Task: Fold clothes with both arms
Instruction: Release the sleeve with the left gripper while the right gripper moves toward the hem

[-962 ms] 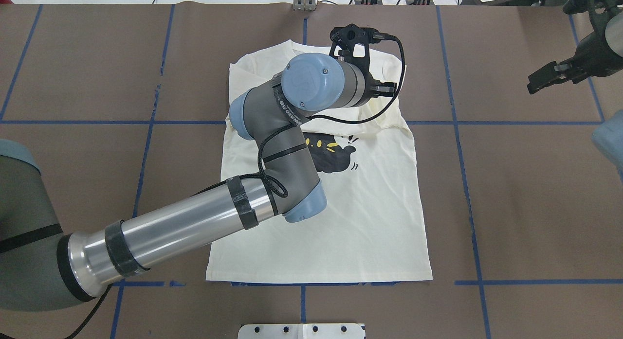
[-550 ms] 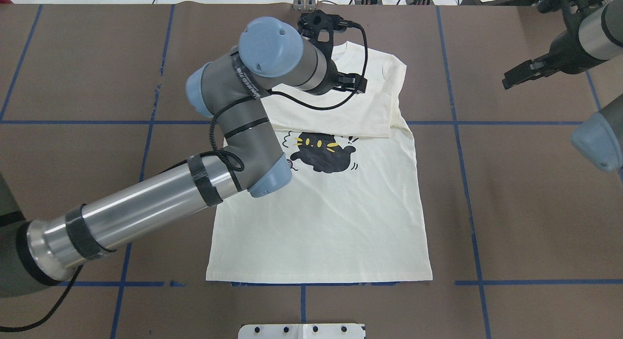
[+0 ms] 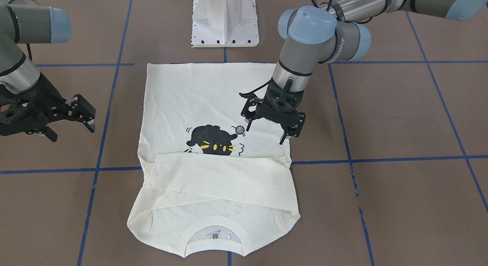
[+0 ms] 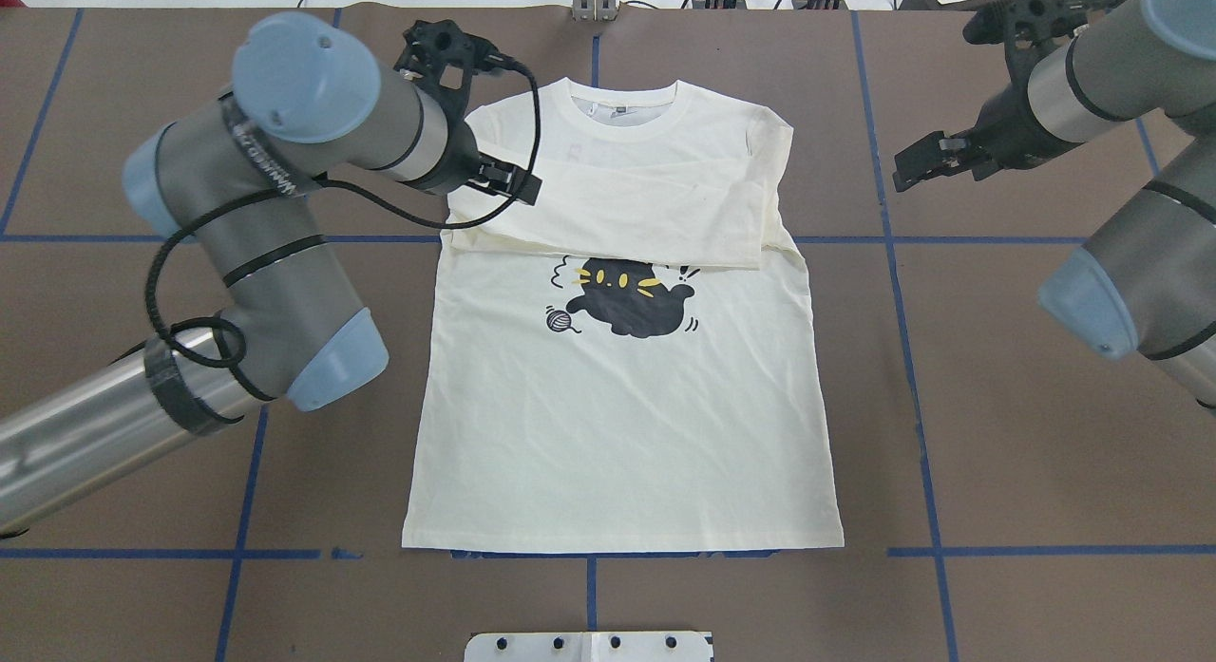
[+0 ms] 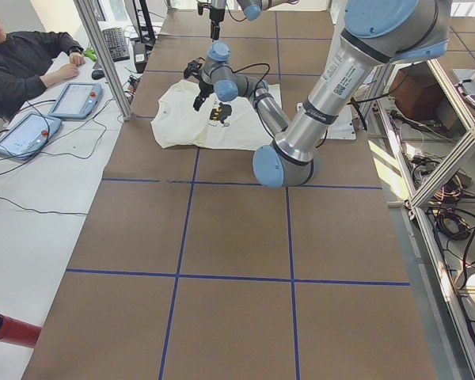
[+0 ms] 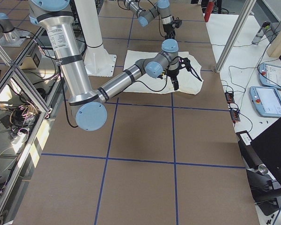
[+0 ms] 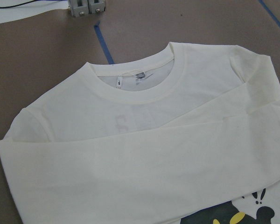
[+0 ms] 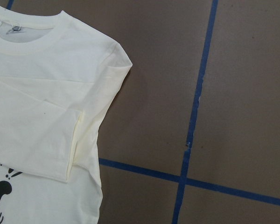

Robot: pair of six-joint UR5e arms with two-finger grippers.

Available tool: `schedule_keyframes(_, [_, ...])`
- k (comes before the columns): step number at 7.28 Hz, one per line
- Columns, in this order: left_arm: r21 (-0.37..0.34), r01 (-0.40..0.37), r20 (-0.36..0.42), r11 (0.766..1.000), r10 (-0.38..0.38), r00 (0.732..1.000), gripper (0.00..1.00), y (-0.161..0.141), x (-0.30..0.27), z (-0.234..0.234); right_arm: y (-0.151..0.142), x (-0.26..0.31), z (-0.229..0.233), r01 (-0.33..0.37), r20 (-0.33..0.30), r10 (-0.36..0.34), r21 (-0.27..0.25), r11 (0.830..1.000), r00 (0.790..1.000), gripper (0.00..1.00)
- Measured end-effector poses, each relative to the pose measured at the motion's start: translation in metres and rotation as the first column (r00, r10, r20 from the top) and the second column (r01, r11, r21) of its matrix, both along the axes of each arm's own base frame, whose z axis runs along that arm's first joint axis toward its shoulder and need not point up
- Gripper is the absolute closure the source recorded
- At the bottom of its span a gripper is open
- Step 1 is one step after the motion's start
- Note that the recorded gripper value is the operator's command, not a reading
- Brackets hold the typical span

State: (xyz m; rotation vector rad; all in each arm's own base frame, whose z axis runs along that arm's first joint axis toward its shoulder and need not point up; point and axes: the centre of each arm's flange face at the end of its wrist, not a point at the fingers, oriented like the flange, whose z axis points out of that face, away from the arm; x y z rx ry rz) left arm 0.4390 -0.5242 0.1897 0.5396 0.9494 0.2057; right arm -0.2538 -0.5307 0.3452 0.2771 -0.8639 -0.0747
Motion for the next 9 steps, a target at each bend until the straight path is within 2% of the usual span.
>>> schedule_keyframes(1, [-0.027,0.013,-0.014,1.0,-0.014,1.0,0.0,0.019,-0.019,0.015,0.018,-0.005,0.003,-0.014,0.011,0.015,-0.043,0.999,1.0,0.0])
schedule_keyframes(2, [-0.085,0.034,-0.043,0.996,-0.038,0.998,0.0,0.038,-0.029,0.026,0.048,-0.01,0.003,-0.037,0.027,0.04,-0.094,0.995,0.999,0.0])
schedule_keyframes(5, [-0.236,0.035,-0.126,0.971,-0.066,0.99,0.01,0.114,-0.02,0.054,0.15,-0.044,0.01,-0.125,0.083,0.142,-0.189,0.974,0.986,0.04])
schedule_keyframes(6, [-0.268,0.053,-0.144,0.962,-0.094,0.985,0.13,0.141,-0.013,0.079,0.185,-0.055,0.025,-0.153,0.111,0.181,-0.219,0.964,0.977,0.04])
schedule_keyframes(7, [-0.307,0.065,-0.16,0.949,-0.119,0.98,0.34,0.167,-0.006,0.102,0.22,-0.067,0.036,-0.187,0.124,0.224,-0.257,0.948,0.967,0.05])
schedule_keyframes(8, [-0.364,0.074,-0.169,0.928,-0.144,0.975,0.46,0.193,0.004,0.116,0.25,-0.082,0.039,-0.226,0.129,0.272,-0.289,0.93,0.954,0.05])
schedule_keyframes(9, [-0.437,0.087,-0.17,0.895,-0.177,0.969,0.47,0.22,0.018,0.127,0.276,-0.101,0.039,-0.266,0.13,0.318,-0.313,0.912,0.939,0.04])
